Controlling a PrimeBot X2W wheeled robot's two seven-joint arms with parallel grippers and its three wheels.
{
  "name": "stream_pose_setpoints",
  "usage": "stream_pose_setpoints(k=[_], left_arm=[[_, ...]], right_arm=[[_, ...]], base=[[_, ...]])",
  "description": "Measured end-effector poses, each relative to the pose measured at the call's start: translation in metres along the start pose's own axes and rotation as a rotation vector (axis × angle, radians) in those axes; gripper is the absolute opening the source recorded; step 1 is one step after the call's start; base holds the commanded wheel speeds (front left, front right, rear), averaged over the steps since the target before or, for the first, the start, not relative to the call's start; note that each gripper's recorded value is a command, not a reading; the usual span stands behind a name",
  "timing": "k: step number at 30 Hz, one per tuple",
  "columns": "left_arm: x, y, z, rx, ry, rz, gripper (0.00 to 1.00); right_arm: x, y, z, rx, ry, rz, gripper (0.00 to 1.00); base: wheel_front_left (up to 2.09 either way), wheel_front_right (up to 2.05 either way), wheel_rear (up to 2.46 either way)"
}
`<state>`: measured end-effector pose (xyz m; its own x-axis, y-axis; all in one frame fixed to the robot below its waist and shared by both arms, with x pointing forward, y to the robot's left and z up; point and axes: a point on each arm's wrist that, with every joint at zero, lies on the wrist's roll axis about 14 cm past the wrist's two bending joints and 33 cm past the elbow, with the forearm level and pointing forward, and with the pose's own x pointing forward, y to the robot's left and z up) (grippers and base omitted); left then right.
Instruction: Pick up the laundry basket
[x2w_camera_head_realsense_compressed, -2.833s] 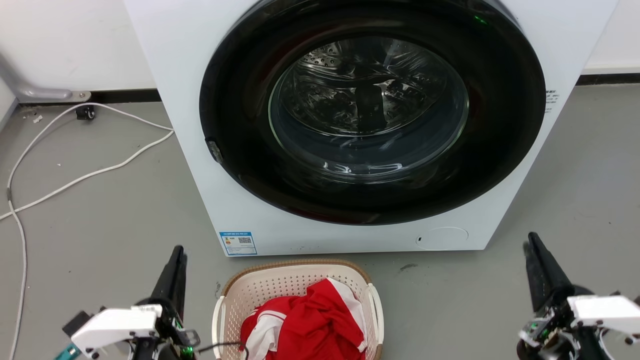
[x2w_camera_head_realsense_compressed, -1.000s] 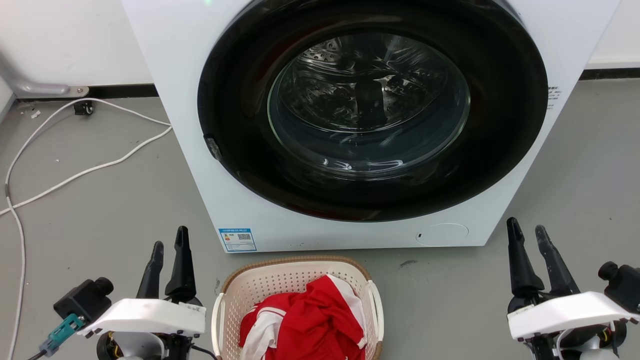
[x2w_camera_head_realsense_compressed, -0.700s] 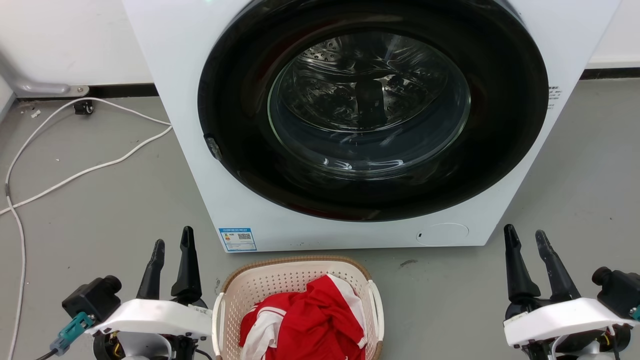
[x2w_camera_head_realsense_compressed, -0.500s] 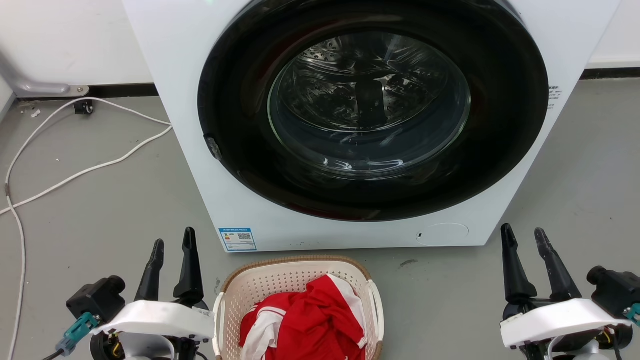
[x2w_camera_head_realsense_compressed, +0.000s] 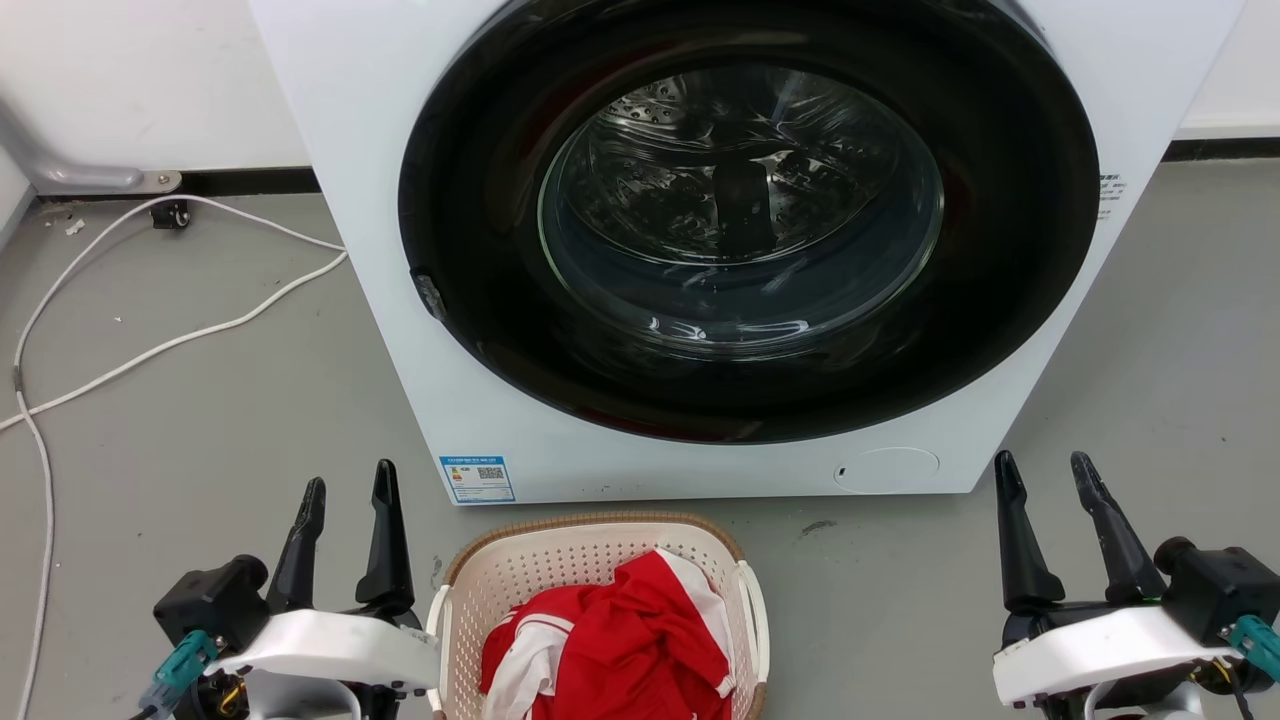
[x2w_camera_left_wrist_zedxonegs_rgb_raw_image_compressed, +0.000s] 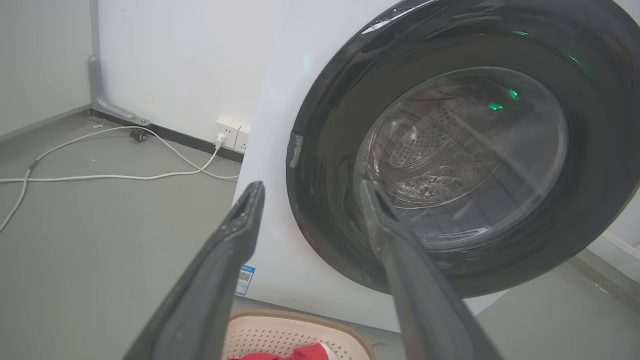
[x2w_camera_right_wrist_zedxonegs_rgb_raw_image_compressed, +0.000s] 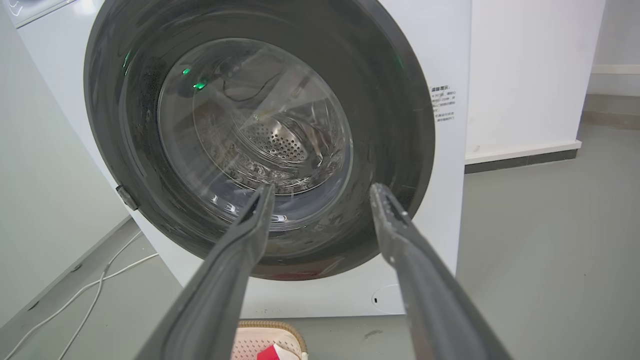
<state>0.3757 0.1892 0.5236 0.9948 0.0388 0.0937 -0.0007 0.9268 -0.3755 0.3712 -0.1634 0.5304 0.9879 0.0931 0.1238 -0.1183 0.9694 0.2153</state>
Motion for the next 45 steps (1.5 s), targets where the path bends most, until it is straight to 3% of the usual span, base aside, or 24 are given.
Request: stream_pose_setpoints(k=[35, 45], left_arm=[[-0.005, -0.008, 0.002, 0.277, -0.041, -0.042, 1.0], [-0.006, -0.009, 0.004, 0.326, -0.053, -0.048, 1.0]], right_arm=[[-0.005, 0.014, 0.006, -0.289, -0.042, 0.074, 1.0], [-0.006, 0.015, 0.009, -0.32, -0.056, 0.082, 1.0]], base=[[0.0, 0.0, 0.0], [0.0, 0.0, 0.0]])
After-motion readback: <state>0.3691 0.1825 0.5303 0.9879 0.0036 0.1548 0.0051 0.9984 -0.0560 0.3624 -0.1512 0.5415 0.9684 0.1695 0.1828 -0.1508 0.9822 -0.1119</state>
